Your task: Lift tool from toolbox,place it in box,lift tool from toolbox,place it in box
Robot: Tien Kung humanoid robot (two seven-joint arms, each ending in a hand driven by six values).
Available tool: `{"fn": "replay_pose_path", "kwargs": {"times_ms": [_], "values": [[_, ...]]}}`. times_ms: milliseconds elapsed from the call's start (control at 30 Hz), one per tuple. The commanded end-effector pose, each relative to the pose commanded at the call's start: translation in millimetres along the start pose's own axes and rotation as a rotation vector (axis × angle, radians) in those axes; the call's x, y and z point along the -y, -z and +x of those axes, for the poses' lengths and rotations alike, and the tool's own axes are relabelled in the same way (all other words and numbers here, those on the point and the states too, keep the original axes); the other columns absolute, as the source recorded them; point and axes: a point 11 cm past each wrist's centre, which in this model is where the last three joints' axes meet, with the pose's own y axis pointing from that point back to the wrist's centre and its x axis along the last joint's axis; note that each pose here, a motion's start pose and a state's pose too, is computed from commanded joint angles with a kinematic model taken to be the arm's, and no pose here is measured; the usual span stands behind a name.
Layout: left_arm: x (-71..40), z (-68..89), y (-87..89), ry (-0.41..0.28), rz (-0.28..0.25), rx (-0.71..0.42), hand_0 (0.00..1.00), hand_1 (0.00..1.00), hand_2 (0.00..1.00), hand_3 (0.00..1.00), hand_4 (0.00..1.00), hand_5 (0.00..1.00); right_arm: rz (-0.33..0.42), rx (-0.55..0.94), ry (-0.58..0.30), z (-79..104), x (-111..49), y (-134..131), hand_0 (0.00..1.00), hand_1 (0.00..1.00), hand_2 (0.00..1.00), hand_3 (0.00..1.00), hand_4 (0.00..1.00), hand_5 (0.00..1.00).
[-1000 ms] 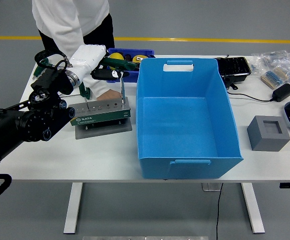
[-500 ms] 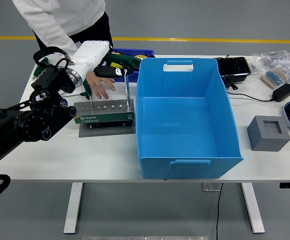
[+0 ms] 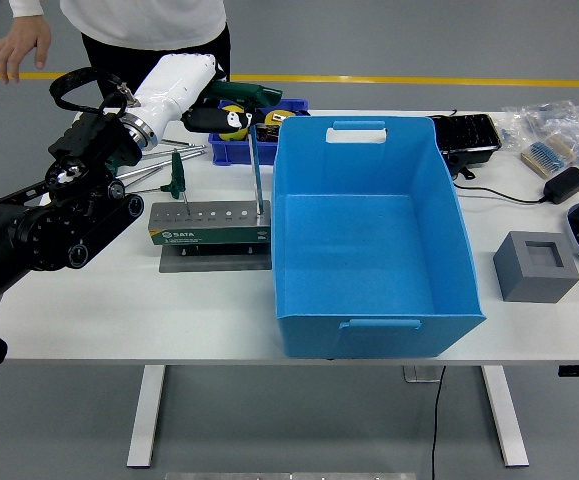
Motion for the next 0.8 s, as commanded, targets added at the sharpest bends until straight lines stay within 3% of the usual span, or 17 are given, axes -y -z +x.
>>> {"fn": "replay_pose_path", "kwargs": {"times_ms": [567,800], "values": [[8.3,46.5,-15.4,-0.065,-0.052,0.012,0.251,0.002,0.029,0.033,0.886,0.757,-0.003,0.009,0.001,0.7,0.3,-2,0.679,0.641,0.717,0.563,0.794,0.728],[10.6,71.3,-32.8,-0.116,-0.1,0.006,0.249,0.002,0.029,0.033,0.885,0.758,-0.003,0.008,0.0,1.1,0.4,-2,0.679,0.641,0.715,0.563,0.794,0.726]]}}
